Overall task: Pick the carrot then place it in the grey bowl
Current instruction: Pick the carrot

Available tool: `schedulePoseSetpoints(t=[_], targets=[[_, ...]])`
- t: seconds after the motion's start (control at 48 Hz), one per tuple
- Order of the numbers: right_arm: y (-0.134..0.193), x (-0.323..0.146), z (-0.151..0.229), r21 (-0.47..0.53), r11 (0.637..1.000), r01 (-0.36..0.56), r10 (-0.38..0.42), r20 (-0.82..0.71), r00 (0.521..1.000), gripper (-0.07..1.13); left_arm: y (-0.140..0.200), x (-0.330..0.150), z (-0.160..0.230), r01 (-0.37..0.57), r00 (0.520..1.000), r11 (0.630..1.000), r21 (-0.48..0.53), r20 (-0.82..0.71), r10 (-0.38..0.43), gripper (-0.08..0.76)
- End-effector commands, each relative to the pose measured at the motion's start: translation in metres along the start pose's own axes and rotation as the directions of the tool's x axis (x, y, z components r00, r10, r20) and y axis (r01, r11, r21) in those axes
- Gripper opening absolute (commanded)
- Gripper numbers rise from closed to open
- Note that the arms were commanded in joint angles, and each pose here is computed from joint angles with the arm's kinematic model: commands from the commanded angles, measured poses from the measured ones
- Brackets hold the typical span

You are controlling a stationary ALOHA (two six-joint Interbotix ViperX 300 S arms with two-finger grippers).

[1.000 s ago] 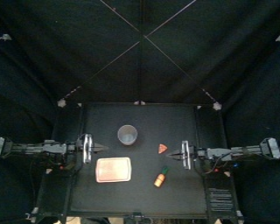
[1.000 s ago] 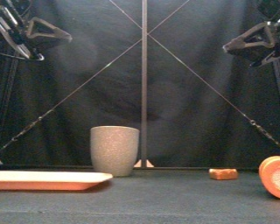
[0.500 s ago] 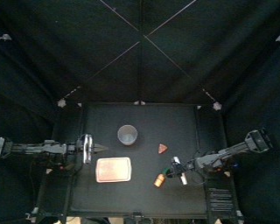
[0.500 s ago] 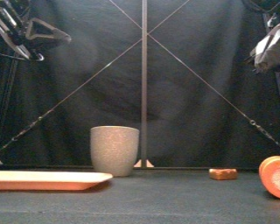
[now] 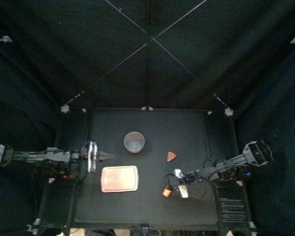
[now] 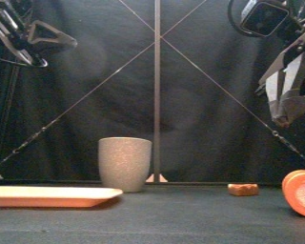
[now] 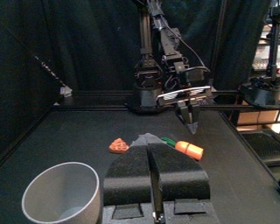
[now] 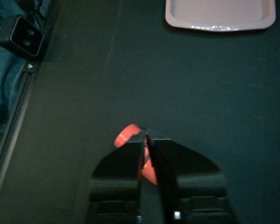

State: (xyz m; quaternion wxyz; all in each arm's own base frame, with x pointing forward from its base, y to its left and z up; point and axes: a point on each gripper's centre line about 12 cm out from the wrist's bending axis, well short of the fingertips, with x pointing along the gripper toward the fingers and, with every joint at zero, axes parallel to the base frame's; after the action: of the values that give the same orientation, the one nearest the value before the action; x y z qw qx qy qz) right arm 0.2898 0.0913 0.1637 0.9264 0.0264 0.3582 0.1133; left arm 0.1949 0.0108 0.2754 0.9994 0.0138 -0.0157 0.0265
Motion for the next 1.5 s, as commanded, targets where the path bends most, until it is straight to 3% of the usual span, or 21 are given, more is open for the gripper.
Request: schedulePoseSetpoints(t=[0.021, 0.146, 0.271, 1.146, 1.333, 1.5], targets=[[-0.001, -0.003, 0.008, 0.045, 0.999, -0.002, 0.0, 0.031, 1.0, 0.75, 0.0, 0.001, 0.006, -0.002, 1.0, 1.0, 0.003, 0.017, 0.001, -0.03], [-0.001, 0.0, 0.005, 0.075, 0.997, -0.001, -0.001, 0.024, 1.0, 0.93, 0.0, 0.001, 0.006, -0.002, 1.0, 1.0, 0.003, 0.014, 0.001, -0.03], [-0.001, 0.007, -0.001, 0.097, 0.995, 0.003, -0.003, -0.004, 1.0, 1.04, 0.0, 0.001, 0.006, -0.002, 1.0, 1.0, 0.005, 0.014, 0.001, -0.03], [0.003, 0.056, -0.038, 0.089, 0.995, 0.033, -0.014, -0.203, 0.979, 1.04, 0.0, 0.001, 0.005, -0.002, 1.0, 1.0, 0.005, 0.012, 0.001, -0.03], [0.004, 0.06, -0.034, 0.081, 0.996, 0.029, -0.012, -0.204, 0.979, 0.94, 0.0, 0.001, 0.005, -0.002, 1.0, 1.0, 0.005, 0.009, 0.001, -0.03], [0.003, 0.06, -0.033, 0.073, 0.997, 0.028, -0.013, -0.203, 0.979, 0.6, 0.0, 0.001, 0.004, -0.001, 1.0, 1.0, 0.005, 0.003, 0.001, -0.03]])
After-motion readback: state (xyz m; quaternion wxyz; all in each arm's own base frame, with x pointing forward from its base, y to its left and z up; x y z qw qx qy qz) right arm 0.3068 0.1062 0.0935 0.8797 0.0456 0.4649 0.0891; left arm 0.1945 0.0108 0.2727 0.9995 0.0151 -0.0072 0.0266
